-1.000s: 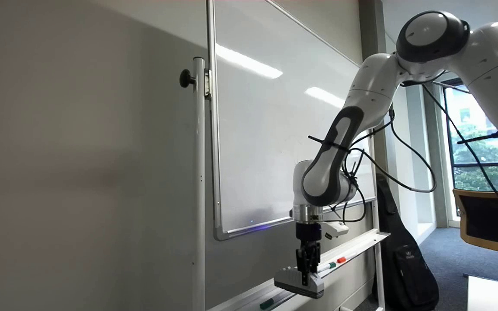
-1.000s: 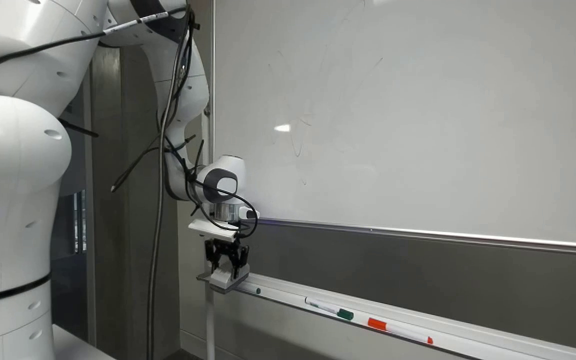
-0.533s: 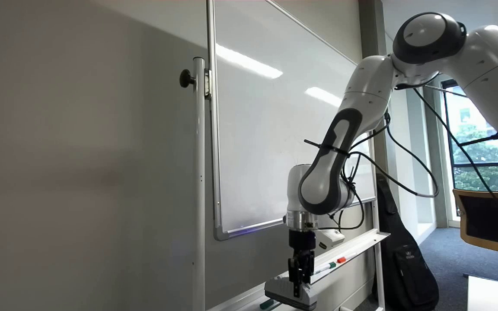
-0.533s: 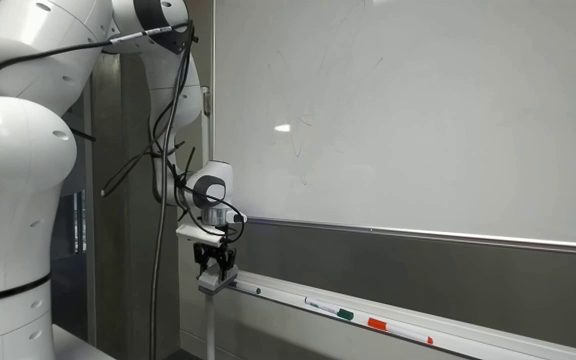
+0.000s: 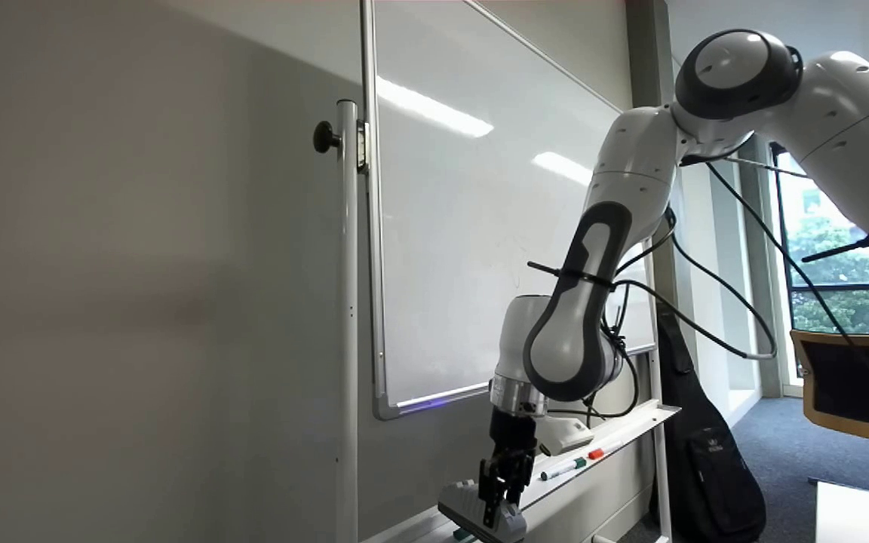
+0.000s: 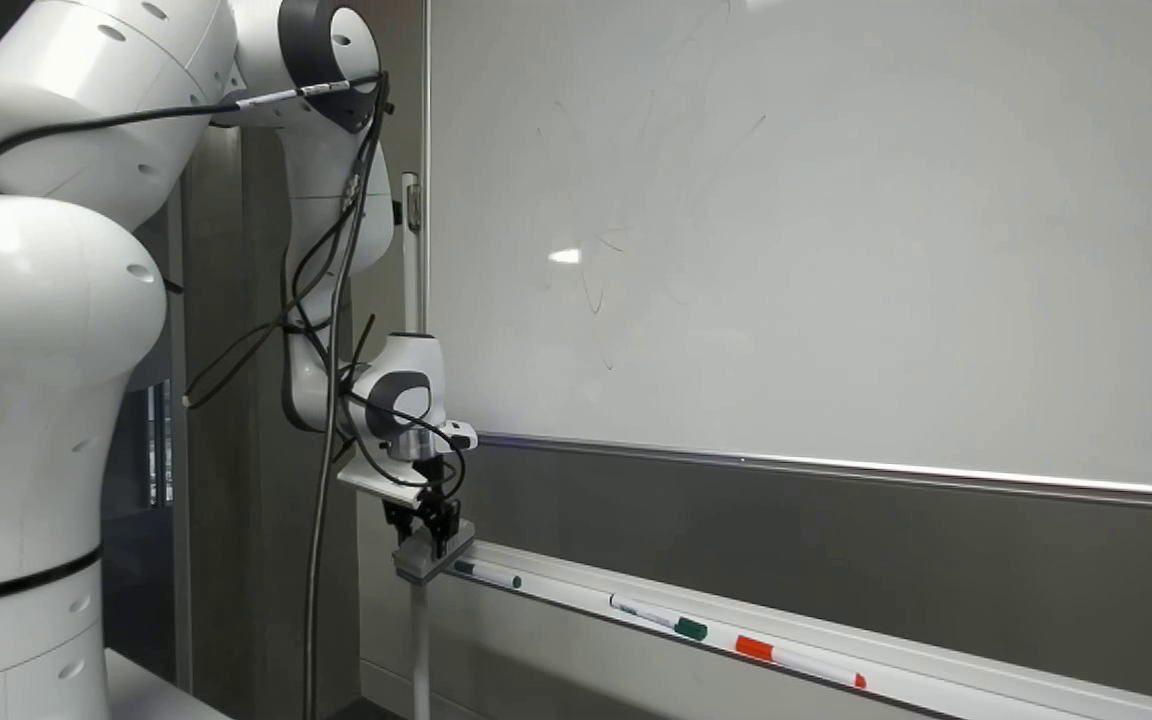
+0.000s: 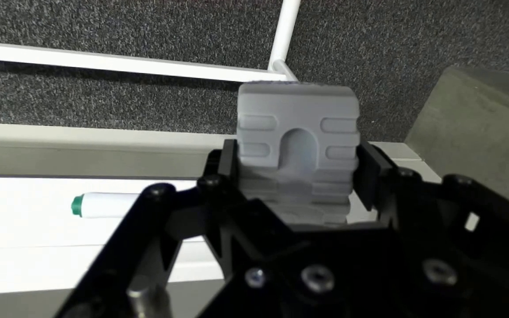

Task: Move the grey eraser to the left

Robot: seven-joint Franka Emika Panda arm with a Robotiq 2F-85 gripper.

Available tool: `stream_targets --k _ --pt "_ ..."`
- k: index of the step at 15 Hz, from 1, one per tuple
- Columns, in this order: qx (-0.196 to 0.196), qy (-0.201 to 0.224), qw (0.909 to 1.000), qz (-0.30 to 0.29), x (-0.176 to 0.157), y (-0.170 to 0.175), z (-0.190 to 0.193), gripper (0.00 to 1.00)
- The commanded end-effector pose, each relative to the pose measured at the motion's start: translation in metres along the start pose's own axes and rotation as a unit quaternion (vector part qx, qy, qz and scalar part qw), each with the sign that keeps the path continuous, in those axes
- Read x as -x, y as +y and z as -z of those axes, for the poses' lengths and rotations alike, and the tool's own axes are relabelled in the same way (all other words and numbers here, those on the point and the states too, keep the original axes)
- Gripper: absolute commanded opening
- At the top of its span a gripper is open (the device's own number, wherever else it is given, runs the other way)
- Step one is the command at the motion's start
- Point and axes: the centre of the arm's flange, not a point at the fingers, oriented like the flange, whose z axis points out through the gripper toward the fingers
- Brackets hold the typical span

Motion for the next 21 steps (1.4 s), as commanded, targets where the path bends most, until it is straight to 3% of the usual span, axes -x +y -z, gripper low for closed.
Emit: stream_targets --k 1,6,18,21 --pt "0.005 -0.001 0.9999 -0.011 0.005 -0.015 -0.005 0.38" --pt "-0.007 -0.004 0.9999 -0.012 0.006 -0.029 -0.005 0.38" --pt "-0.034 0.049 0.9975 -0.038 0.001 -0.052 0.003 0.38" --pt "-0.023 0.033 0.9986 -0.035 -0.010 -0.052 -0.010 0.38"
